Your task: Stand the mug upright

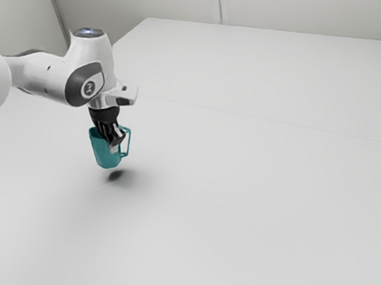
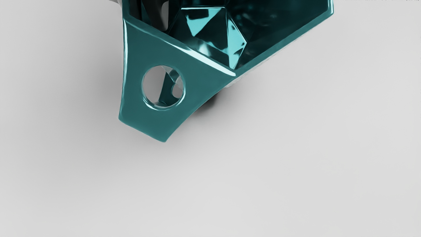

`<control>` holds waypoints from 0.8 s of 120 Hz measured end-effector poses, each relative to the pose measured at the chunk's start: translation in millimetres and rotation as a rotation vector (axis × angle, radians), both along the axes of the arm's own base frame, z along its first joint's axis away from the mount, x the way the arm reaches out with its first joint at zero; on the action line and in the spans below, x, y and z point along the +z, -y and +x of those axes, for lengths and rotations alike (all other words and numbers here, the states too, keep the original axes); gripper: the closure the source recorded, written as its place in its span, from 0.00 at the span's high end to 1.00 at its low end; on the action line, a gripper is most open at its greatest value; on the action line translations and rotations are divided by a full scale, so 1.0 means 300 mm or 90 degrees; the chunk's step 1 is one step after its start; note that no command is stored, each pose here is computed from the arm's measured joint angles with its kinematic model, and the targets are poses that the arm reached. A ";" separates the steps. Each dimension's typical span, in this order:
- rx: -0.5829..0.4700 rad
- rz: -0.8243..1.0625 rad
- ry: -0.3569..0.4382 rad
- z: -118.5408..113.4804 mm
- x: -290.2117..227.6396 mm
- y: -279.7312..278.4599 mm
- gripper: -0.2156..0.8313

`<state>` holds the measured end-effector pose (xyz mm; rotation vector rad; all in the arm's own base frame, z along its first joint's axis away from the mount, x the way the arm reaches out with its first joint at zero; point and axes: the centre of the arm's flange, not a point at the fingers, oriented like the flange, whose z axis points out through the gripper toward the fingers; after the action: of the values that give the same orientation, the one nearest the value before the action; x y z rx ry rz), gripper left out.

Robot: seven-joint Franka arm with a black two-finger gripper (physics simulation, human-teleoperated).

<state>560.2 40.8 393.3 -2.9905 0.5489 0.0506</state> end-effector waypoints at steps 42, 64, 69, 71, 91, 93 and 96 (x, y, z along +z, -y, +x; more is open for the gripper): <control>0.062 0.010 0.030 -0.008 -0.082 -0.001 0.04; 0.087 0.008 0.034 0.004 -0.130 -0.001 0.04; 0.092 0.008 0.036 0.007 -0.136 -0.001 0.04; 0.094 0.007 0.036 0.007 -0.139 -0.001 0.04; 0.110 0.006 0.039 0.014 -0.158 0.000 0.04; 0.112 0.006 0.038 0.014 -0.160 -0.001 0.04; 0.114 0.006 0.038 0.015 -0.165 -0.001 0.04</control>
<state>564.6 41.2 343.9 -3.0123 0.2722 -0.0226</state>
